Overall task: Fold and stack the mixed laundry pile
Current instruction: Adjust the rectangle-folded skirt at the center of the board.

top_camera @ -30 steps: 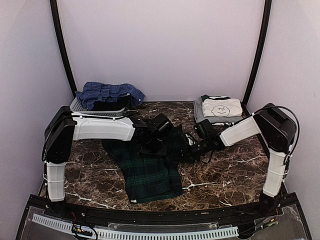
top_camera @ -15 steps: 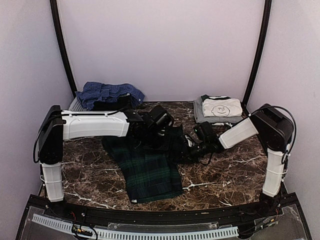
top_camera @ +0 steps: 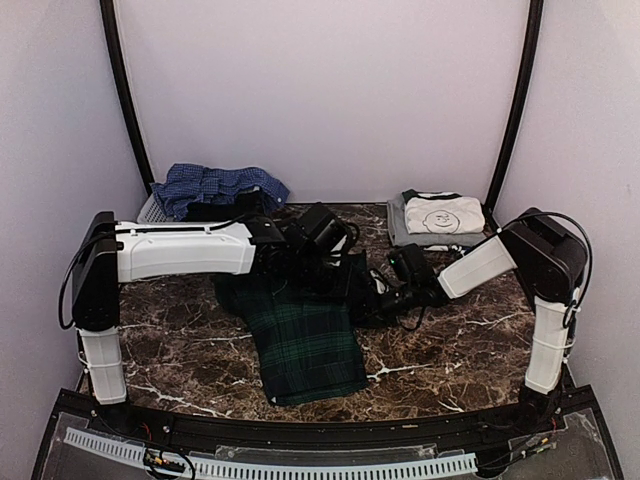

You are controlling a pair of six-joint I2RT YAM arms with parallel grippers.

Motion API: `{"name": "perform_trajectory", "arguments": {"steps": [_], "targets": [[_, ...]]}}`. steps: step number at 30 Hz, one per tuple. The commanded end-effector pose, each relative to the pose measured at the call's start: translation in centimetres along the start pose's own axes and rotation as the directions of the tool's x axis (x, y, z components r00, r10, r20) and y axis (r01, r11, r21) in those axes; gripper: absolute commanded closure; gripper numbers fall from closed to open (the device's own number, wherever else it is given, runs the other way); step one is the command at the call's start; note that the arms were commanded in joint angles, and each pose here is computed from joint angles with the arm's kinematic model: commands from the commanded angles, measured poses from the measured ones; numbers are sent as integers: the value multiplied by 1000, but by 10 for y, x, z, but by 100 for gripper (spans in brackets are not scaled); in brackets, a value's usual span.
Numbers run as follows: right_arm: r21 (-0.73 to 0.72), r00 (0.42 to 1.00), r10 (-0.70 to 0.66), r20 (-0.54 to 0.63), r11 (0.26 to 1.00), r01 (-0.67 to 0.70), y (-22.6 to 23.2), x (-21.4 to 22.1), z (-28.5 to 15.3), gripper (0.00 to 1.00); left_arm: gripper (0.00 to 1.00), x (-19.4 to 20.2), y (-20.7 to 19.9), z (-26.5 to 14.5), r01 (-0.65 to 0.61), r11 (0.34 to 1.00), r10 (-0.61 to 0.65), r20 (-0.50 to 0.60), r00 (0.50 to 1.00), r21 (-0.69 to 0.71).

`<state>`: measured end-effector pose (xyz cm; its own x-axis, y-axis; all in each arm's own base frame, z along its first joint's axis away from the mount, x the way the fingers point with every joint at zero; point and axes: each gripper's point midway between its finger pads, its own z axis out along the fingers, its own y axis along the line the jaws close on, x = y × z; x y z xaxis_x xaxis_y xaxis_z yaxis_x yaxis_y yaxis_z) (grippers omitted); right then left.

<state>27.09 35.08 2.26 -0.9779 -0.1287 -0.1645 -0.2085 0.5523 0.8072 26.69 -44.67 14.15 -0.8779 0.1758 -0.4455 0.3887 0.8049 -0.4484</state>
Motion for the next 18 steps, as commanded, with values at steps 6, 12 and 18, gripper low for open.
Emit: {"name": "perform_trajectory", "arguments": {"steps": [6, 12, 18], "targets": [[-10, 1000, 4, -14, 1000, -4, 0, 7, 4, 100, 100, -13, -33, 0, -22, 990, 16, 42, 999, 139], [3, 1000, 7, -1, 1000, -7, 5, 7, -4, 85, 93, -2, 0, 27, 55, 995, -55, -4, 999, 89], [58, 999, 3, 37, 998, -5, 9, 5, -29, 67, 68, -8, 13, 29, 24, 996, -23, -8, 1000, 81]]}}
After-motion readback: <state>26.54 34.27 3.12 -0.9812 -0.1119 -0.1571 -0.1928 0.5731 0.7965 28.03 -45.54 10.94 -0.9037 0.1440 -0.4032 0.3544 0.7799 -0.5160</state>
